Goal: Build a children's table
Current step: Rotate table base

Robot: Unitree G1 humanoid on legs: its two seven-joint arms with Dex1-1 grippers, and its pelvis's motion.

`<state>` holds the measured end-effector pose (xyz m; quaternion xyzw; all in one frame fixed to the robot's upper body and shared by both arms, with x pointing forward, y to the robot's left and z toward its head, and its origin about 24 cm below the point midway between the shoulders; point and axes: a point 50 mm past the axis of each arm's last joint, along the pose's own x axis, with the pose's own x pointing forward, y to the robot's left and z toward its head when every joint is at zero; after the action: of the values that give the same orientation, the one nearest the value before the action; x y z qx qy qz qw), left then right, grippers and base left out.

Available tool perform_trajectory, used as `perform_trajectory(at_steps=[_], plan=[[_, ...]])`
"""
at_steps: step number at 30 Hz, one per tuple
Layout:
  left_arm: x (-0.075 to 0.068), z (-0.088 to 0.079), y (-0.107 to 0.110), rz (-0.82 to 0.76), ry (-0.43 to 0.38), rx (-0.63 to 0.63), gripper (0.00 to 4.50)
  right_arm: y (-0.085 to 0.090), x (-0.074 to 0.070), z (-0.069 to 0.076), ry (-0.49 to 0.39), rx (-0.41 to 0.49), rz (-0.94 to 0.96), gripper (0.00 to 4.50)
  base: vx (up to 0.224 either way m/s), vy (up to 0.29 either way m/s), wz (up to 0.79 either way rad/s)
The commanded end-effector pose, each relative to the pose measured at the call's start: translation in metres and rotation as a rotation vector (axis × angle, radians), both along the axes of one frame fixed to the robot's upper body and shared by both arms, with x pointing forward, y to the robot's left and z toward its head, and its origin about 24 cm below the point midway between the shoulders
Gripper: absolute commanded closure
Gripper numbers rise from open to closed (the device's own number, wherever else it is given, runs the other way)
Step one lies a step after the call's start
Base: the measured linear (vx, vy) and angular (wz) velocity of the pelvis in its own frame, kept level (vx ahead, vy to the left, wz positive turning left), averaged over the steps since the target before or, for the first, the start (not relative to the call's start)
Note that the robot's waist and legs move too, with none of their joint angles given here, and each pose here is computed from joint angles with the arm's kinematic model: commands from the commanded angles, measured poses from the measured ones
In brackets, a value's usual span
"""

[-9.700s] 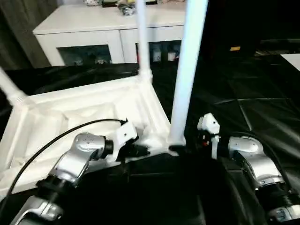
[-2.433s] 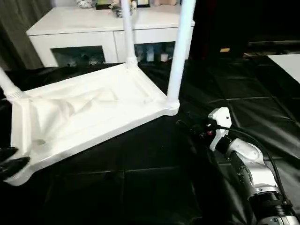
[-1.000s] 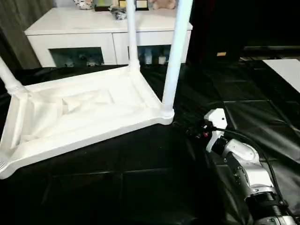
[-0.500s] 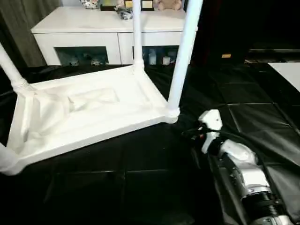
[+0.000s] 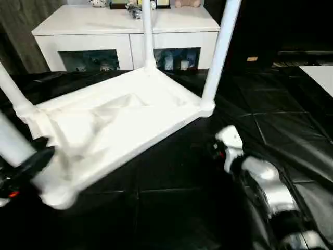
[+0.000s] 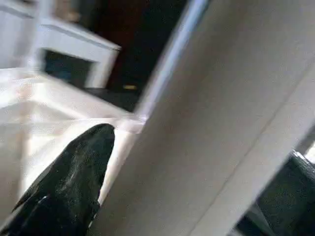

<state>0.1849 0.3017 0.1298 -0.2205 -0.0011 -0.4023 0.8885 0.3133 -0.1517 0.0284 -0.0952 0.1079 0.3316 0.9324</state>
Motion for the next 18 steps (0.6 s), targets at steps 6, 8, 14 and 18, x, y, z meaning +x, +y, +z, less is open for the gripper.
perform_trajectory(at_steps=[6, 8, 14, 18], plan=[[0.012, 0.018, -0.055, -0.262, -0.04, -0.007, 0.05, 0.005, 0.008, -0.007, 0.025, -0.064, -0.022, 1.82, 0.0, 0.0, 0.0], [0.017, 0.015, -0.067, -0.307, -0.026, -0.007, 0.05, 0.008, 0.01, -0.007, 0.024, -0.067, -0.019, 1.82, 0.0, 0.0, 0.0], [0.025, 0.006, -0.088, -0.377, 0.015, -0.017, 0.05, 0.012, 0.011, -0.008, 0.025, -0.073, -0.014, 1.82, 0.0, 0.0, 0.0], [0.035, 0.002, -0.1, -0.423, 0.031, -0.011, 0.05, 0.018, 0.011, -0.01, 0.025, -0.064, -0.001, 1.82, 0.0, 0.0, 0.0]])
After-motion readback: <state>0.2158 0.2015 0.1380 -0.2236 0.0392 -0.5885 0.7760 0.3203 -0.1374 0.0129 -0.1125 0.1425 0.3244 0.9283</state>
